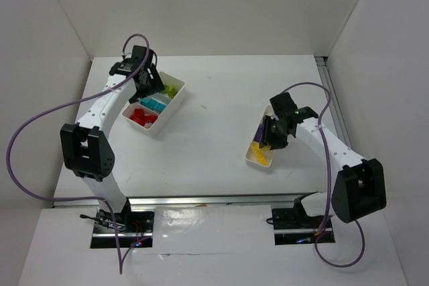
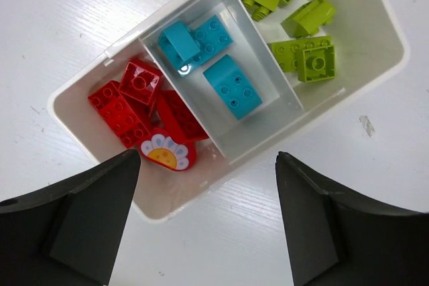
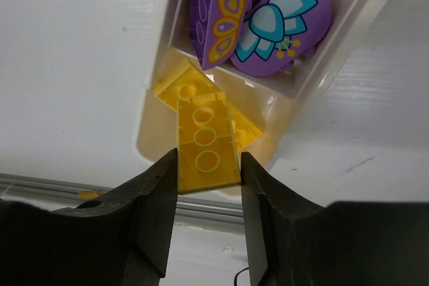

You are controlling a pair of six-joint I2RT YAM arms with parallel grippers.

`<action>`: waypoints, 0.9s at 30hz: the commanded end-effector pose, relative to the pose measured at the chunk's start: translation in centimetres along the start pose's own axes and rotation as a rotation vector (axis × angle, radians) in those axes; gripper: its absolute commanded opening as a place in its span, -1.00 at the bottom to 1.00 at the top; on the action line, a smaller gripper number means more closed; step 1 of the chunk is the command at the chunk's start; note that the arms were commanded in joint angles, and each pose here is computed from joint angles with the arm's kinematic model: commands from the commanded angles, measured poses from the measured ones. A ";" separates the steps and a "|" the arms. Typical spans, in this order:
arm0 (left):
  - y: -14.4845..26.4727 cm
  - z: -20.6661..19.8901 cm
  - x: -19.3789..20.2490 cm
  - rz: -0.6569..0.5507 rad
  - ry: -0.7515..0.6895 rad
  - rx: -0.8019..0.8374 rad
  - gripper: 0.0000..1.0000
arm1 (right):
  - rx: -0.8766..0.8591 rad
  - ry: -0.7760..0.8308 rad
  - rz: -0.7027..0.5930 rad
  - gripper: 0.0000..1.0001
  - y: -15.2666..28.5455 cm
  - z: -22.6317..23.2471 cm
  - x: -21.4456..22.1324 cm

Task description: Sort the legos into containers by color

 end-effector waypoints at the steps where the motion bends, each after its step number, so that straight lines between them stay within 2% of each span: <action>1: 1.9 -0.3 -1.5 -0.055 0.002 0.021 0.85 | -0.022 -0.001 -0.066 -0.62 0.3 0.6 -0.2; 2: 1.6 -0.6 -1.1 -0.046 -0.008 0.020 0.85 | -0.012 0.010 -0.067 -0.55 0.2 0.5 0.2; 3: 1.8 -0.7 -1.4 -0.053 -0.006 0.026 0.85 | 0.013 0.005 -0.059 -0.21 -0.2 0.2 1.1; 5: 1.5 -0.7 -1.2 -0.046 -0.009 0.020 0.85 | 0.011 0.013 -0.057 0.30 -0.2 0.2 1.4; 7: 1.3 -1.1 -0.8 -0.038 -0.019 0.021 0.85 | 0.014 0.025 -0.070 0.53 0.0 0.6 1.5; 12: 1.3 -1.6 -0.7 -0.033 -0.035 0.034 0.85 | 0.053 0.021 -0.114 0.54 1.1 0.3 0.7; 14: 1.2 -2.1 -0.6 -0.033 -0.042 0.041 0.85 | 0.074 0.010 -0.146 0.45 1.7 0.2 -0.1; 19: 1.7 -2.6 -1.1 -0.053 -0.052 0.050 0.83 | 0.069 -0.004 -0.229 -0.12 3.6 1.0 -2.4; 20: 2.1 -2.6 -1.3 -0.060 -0.049 0.055 0.83 | 0.082 -0.007 -0.257 -0.12 4.1 0.9 -3.1; 22: 2.9 -2.8 -2.1 -0.084 -0.057 0.072 0.83 | 0.077 -0.027 -0.352 0.01 6.0 1.6 -5.6; 23: 2.9 -2.9 -2.0 -0.079 -0.057 0.079 0.83 | 0.133 -0.052 -0.411 0.40 6.8 1.0 -7.0; 24: 3.2 -3.0 -2.4 -0.088 -0.064 0.085 0.83 | 0.161 -0.088 -0.457 0.59 7.5 0.8 -8.1; 25: 3.4 -3.1 -2.4 -0.083 -0.065 0.093 0.83 | 0.196 -0.119 -0.509 0.87 8.7 0.7 -9.6; 26: 4.0 -3.2 -2.9 -0.098 -0.058 0.104 0.83 | 0.288 -0.155 -0.576 1.00 9.7 -0.7 -10.9; 27: 4.0 -3.3 -2.8 -0.093 -0.071 0.112 0.83 | 0.329 -0.219 -0.627 1.00 10.5 -1.4 -12.0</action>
Point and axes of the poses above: each gripper's point midway between its finger pads, its own y axis back along the fingers, its own z axis along the line the jaws close on, x = y × z, the point moved 1 cm from there along y, back along the fingers, and after that the axes turned 1 degree about y, right-handed, at the moved point
